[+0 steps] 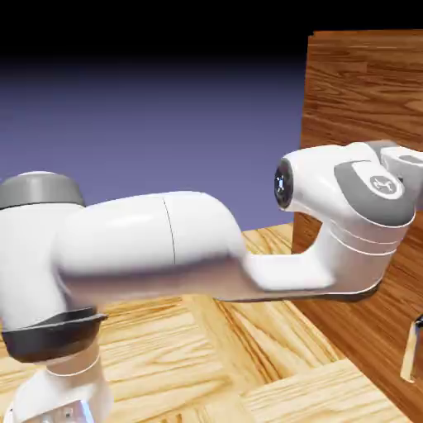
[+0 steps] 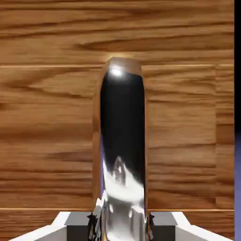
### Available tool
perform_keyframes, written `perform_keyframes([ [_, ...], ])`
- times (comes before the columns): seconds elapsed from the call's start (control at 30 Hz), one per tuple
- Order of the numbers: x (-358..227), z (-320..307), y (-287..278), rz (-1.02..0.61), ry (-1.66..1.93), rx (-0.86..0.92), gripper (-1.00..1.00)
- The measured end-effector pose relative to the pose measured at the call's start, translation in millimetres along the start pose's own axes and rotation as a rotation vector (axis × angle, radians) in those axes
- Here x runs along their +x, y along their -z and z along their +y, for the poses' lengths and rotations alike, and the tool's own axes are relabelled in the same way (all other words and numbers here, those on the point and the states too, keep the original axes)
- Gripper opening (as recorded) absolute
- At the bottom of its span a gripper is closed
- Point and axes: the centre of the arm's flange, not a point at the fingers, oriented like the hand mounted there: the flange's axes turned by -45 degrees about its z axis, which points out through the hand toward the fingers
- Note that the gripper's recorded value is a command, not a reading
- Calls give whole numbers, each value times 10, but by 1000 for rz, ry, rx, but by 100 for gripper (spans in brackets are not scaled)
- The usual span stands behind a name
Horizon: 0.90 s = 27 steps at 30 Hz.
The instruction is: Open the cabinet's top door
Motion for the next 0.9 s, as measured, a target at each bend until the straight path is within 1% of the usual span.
perform_keyframes([
  [0.3, 1, -315, 765, -1, -2, -169, -100],
  [0.63, 2, -883, 1630, 1, -7, -382, -100],
  [0.73, 17, -957, 1719, 30, 10, -417, -100],
  [0.9, 30, -940, 1683, 46, 16, -410, -100],
])
